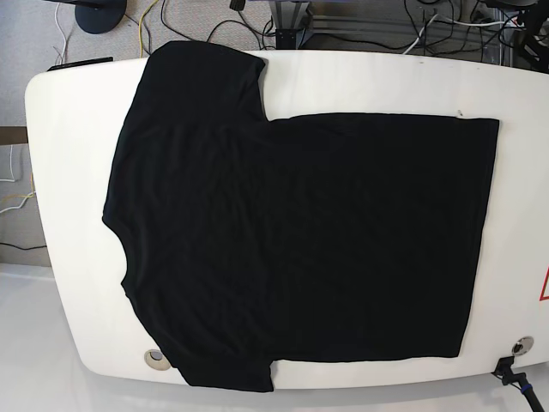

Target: Fold the T-shirt properly

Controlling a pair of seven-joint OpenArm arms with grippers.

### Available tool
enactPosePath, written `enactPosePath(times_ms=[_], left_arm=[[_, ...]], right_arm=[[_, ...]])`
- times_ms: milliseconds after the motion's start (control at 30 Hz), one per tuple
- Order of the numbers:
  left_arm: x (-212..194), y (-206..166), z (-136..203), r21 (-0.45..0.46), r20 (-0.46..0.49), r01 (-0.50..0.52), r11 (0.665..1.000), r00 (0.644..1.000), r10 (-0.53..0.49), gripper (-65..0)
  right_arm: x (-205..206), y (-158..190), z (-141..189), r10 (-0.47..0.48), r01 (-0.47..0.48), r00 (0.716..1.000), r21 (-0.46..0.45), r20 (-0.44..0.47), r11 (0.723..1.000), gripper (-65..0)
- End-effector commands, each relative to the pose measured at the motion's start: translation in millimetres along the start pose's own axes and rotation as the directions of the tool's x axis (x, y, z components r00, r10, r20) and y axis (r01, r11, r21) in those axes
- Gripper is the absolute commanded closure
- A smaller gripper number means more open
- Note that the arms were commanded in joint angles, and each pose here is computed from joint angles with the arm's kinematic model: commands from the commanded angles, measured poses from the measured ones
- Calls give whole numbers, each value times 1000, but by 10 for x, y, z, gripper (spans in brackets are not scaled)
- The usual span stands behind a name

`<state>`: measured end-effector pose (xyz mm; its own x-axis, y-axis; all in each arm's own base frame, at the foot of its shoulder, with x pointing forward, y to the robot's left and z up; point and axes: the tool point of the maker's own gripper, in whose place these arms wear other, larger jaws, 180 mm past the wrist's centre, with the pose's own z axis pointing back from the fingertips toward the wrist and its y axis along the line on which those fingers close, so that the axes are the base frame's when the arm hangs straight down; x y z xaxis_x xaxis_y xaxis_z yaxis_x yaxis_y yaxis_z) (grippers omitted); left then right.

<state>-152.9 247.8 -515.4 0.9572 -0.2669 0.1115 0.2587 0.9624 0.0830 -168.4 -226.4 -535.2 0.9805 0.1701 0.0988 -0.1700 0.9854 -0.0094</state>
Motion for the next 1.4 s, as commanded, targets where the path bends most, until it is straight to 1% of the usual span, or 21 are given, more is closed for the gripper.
enactPosePath(times_ms=[0,100,167,200,300,400,467,533,633,667,767,867,967,1000,1033,1133,1167,1200,1267,1300,1367], left_arm=[[161,-4,255,0,61,36,999,997,-36,0],[462,-71,472,-12,157,59,998,986,-56,0],[699,-96,619,-17,227,69,997,972,-63,0],[544,-135,549,-36,183,67,997,981,-59,0],[725,-158,754,-40,237,97,995,968,-84,0],[1153,-132,902,-25,344,109,994,934,-94,0],[1445,-119,1032,-20,414,107,994,906,-89,0],[1695,-110,1169,-21,474,104,994,877,-82,0],[1963,-86,1348,-27,532,88,996,844,-60,0],[2051,-55,1388,-20,545,91,996,836,-65,0],[2319,15,1474,-17,588,80,997,807,-55,0],[2529,81,1533,-32,624,75,997,781,-39,0],[2660,114,1605,-43,647,81,996,761,-34,0],[2702,142,1619,-39,656,80,996,754,-35,0],[2734,163,1630,-39,661,75,996,750,-31,0],[2833,230,1677,-22,682,66,998,731,-34,0],[2883,263,1702,-11,692,67,998,721,-41,0],[2914,231,1693,-25,699,75,997,714,-36,-14],[2979,359,1719,9,704,63,998,708,-51,-63],[3018,426,1735,24,709,53,998,703,-54,-90],[3069,553,1767,55,713,39,998,698,-67,-139]], right_arm=[[60,-28,216,22,-22,999,0,46,1000,0],[125,-25,399,29,-29,997,-3,77,1000,0],[271,-39,504,33,-32,993,-8,117,999,0],[143,-56,497,37,-38,995,2,93,999,0],[458,-238,790,60,-53,981,-43,183,998,0],[875,-410,1019,47,-27,956,-73,290,997,0],[1269,-498,1190,-2,29,917,-62,398,998,0],[1646,-561,1379,-53,80,866,-34,498,996,0],[2143,-673,1632,-120,143,783,11,610,990,0],[2281,-706,1691,-139,157,763,27,632,987,0],[2588,-775,1765,-217,201,724,101,654,974,0],[2817,-771,1784,-311,225,684,215,660,950,0],[2989,-703,1826,-408,226,618,345,672,911,0],[3007,-692,1816,-430,230,605,369,670,900,0],[3041,-671,1811,-458,234,585,402,669,885,0],[3118,-648,1794,-493,235,558,442,668,866,0],[3142,-642,1790,-496,233,556,447,668,864,0],[3095,-667,1761,-493,244,562,437,664,866,0],[3232,-721,1843,-510,224,518,466,687,856,0],[3280,-754,1869,-514,220,503,472,695,853,0],[3350,-809,1886,-520,219,485,479,703,850,0]])
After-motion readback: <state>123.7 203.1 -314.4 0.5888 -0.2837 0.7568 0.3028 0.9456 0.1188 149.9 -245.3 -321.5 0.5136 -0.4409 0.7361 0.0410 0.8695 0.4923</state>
